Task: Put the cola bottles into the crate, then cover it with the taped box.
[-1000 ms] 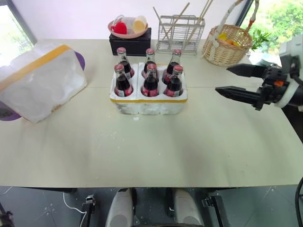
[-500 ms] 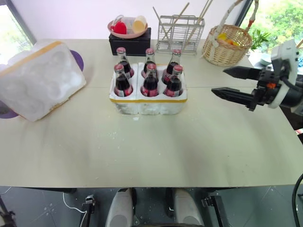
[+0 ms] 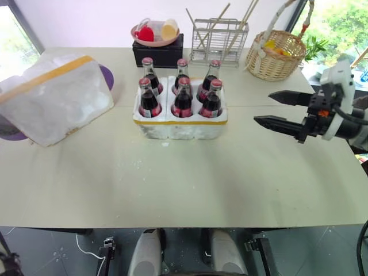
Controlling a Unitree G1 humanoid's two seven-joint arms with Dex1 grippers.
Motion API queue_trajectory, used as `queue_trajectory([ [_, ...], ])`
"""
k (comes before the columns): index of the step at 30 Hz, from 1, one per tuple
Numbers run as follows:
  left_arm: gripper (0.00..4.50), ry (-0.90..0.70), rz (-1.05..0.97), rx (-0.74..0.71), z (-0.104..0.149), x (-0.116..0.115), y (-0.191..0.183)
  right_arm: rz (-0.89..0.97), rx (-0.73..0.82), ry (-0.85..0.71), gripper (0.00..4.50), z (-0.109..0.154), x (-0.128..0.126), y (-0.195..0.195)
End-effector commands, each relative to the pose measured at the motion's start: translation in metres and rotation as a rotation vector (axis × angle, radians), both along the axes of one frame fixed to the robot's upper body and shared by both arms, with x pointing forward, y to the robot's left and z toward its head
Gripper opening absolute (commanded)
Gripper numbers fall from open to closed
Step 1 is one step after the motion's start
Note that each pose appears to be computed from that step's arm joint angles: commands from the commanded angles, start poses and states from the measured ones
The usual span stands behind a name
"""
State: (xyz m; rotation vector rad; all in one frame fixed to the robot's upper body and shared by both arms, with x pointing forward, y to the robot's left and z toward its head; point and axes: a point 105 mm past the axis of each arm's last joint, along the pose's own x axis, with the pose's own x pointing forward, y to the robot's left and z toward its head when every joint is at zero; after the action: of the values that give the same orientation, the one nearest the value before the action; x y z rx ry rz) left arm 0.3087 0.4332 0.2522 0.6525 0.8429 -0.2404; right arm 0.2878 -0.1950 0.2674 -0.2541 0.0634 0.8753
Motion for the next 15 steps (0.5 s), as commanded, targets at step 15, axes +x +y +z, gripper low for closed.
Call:
queue_trajectory([
  [15, 4.5, -0.067, 0.064, 0.125, 0.018, -0.007, 0.019, -0.036, 0.015, -0.063, 4.43, 0.011, -0.006, -0.004],
])
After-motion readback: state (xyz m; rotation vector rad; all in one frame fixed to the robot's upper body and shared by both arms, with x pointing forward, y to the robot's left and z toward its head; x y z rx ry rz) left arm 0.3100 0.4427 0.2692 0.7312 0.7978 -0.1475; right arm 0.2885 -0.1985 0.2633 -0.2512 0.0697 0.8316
